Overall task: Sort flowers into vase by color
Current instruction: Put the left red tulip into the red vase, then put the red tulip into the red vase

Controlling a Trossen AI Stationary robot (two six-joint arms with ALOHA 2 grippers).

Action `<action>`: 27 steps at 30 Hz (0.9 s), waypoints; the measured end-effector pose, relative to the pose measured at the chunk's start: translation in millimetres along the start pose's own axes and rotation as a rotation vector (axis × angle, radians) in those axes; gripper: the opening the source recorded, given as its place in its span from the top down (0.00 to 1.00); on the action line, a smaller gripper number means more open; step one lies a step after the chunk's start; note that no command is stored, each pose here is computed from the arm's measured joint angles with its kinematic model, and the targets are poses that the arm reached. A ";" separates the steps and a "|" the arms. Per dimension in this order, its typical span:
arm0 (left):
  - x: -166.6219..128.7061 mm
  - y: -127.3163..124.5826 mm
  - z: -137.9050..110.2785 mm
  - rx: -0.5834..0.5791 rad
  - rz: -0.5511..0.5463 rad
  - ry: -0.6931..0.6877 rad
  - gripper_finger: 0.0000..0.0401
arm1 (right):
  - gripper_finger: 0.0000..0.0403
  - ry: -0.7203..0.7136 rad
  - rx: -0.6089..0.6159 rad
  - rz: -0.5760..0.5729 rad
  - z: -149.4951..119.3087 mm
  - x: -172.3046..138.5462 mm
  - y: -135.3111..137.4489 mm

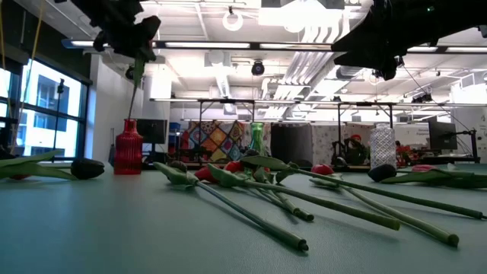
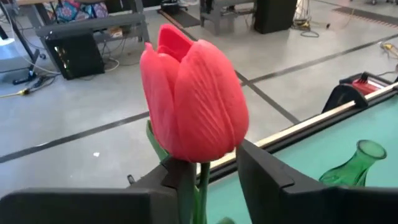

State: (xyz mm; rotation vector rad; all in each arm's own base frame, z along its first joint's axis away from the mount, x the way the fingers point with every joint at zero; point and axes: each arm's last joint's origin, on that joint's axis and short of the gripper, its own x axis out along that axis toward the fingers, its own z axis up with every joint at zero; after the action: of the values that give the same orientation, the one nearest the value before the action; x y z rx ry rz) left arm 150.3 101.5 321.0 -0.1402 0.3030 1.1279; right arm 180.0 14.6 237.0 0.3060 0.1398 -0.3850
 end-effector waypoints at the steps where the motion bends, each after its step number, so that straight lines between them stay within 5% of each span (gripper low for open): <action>1: -0.1 0.0 0.5 -0.003 -0.001 -0.004 0.71 | 0.61 -0.001 0.001 0.000 0.1 0.0 0.0; 13: 0.9 4.7 1.8 -0.023 0.018 0.018 0.38 | 0.61 0.001 0.038 0.004 0.0 0.0 0.2; 19: 1.6 10.4 4.1 -0.048 -0.067 0.119 0.36 | 0.61 0.013 0.045 -0.001 -1.4 0.0 -0.4; 27: -11.4 16.2 26.7 -0.051 -0.078 0.067 0.36 | 0.61 0.021 0.041 -0.002 -2.1 0.0 -0.6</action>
State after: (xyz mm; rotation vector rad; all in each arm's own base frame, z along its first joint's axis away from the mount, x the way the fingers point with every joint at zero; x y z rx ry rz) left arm 135.7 105.6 350.6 -0.2332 0.3255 1.0551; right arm 179.5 14.8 234.8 0.3507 0.1527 -0.3869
